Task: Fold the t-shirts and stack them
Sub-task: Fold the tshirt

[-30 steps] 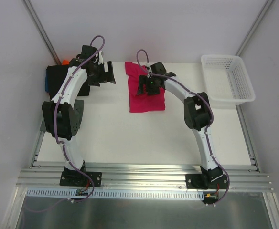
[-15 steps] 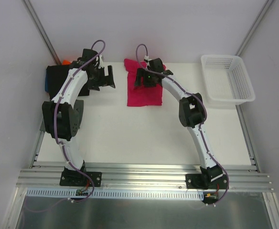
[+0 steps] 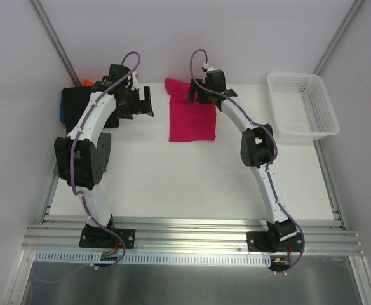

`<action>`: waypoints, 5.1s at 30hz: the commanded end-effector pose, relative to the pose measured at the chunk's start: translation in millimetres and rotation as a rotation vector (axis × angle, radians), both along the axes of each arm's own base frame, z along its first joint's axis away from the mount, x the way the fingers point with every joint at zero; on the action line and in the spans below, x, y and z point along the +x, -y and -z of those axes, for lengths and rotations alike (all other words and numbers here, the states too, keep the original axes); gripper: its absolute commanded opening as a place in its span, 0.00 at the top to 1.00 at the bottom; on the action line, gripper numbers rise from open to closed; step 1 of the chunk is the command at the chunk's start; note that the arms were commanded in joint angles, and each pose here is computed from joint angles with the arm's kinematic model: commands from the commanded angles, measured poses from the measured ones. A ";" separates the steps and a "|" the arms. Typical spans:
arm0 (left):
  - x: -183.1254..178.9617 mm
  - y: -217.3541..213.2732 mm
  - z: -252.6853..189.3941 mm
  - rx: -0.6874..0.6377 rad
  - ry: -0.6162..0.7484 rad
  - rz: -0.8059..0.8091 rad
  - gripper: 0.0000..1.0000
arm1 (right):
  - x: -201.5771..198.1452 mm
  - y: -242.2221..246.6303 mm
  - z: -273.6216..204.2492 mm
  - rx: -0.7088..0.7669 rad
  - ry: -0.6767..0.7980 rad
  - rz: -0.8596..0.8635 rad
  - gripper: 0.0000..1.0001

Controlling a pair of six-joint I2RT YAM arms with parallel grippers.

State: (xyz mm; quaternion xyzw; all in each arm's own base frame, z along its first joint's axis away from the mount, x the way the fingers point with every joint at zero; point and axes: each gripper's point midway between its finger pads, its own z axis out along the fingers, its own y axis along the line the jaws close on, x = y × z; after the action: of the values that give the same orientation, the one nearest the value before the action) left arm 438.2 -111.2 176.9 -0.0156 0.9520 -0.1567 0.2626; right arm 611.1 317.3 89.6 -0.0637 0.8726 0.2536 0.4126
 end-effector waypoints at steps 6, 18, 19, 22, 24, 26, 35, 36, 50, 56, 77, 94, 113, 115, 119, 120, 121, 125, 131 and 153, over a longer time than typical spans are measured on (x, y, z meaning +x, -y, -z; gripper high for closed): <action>16.6 32.8 -11.9 -0.056 0.040 0.100 0.04 | -3.6 27.1 -126.5 -0.006 0.207 0.022 0.18; 59.3 37.4 -35.5 0.045 0.183 0.116 0.04 | -119.9 15.1 -21.6 0.061 -0.300 -0.103 0.17; 57.8 36.3 -39.2 0.046 0.191 0.118 0.04 | -120.6 15.3 -15.8 0.064 -0.318 -0.097 0.17; 51.1 29.9 -51.6 0.056 0.212 0.107 0.04 | -109.2 10.5 -6.7 0.060 -0.310 -0.105 0.17; 44.8 25.6 -54.4 0.066 0.213 0.098 0.04 | -97.6 8.9 6.0 0.042 -0.303 -0.091 0.17; 40.7 19.7 -55.0 0.081 0.213 0.089 0.04 | -85.9 2.1 -0.1 0.039 -0.262 -0.098 0.17; 27.7 5.6 -67.2 0.084 0.227 0.061 0.03 | -127.0 -3.4 46.3 -0.001 -0.414 -0.112 0.17; 29.4 4.5 -68.8 0.082 0.231 0.055 0.03 | -138.3 -5.0 49.5 0.009 -0.448 -0.122 0.16; -1.1 10.5 -37.2 -0.034 0.076 0.064 0.04 | -222.9 34.9 59.7 -0.032 -0.642 -0.117 0.16; -66.2 26.4 14.8 -0.183 -0.183 0.042 0.06 | -244.9 44.9 55.3 -0.057 -0.663 -0.135 0.16; -114.1 59.5 74.8 -0.307 -0.443 0.088 0.18 | -300.2 113.7 -7.8 -0.155 -0.596 -0.065 0.19; -138.3 103.4 113.8 -0.271 -0.550 0.172 0.22 | -301.4 142.5 34.6 -0.111 -0.682 -0.008 0.25; -139.2 141.0 140.7 -0.257 -0.613 0.241 0.32 | -297.0 126.3 51.6 -0.024 -0.728 -0.046 0.49; -139.2 142.4 141.5 -0.253 -0.610 0.246 0.33 | -296.4 125.2 51.8 -0.019 -0.731 -0.046 0.49; -139.8 145.7 141.9 -0.250 -0.609 0.253 0.38 | -295.4 121.9 53.8 -0.003 -0.739 -0.054 0.53; -140.1 147.5 142.2 -0.254 -0.609 0.258 0.40 | -296.3 120.9 55.7 -0.002 -0.745 -0.058 0.55; -141.1 148.6 142.7 -0.253 -0.613 0.261 0.42 | -296.5 118.9 54.6 0.010 -0.749 -0.062 0.56; -143.8 152.3 146.2 -0.254 -0.627 0.266 0.48 | -294.2 116.9 55.3 0.022 -0.751 -0.064 0.62; -147.5 158.8 148.4 -0.260 -0.638 0.282 0.63 | -299.3 118.9 55.8 0.029 -0.762 -0.062 0.66; -130.5 145.9 83.3 -0.249 -0.427 0.377 1.00 | -287.5 120.4 -8.7 0.108 -0.649 -0.083 0.99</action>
State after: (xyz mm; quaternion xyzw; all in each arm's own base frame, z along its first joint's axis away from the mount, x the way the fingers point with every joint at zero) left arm 294.0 -262.1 43.0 0.0600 0.9521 -0.2961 -0.0478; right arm 307.5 191.4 47.2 0.0223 0.9561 0.2876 0.0524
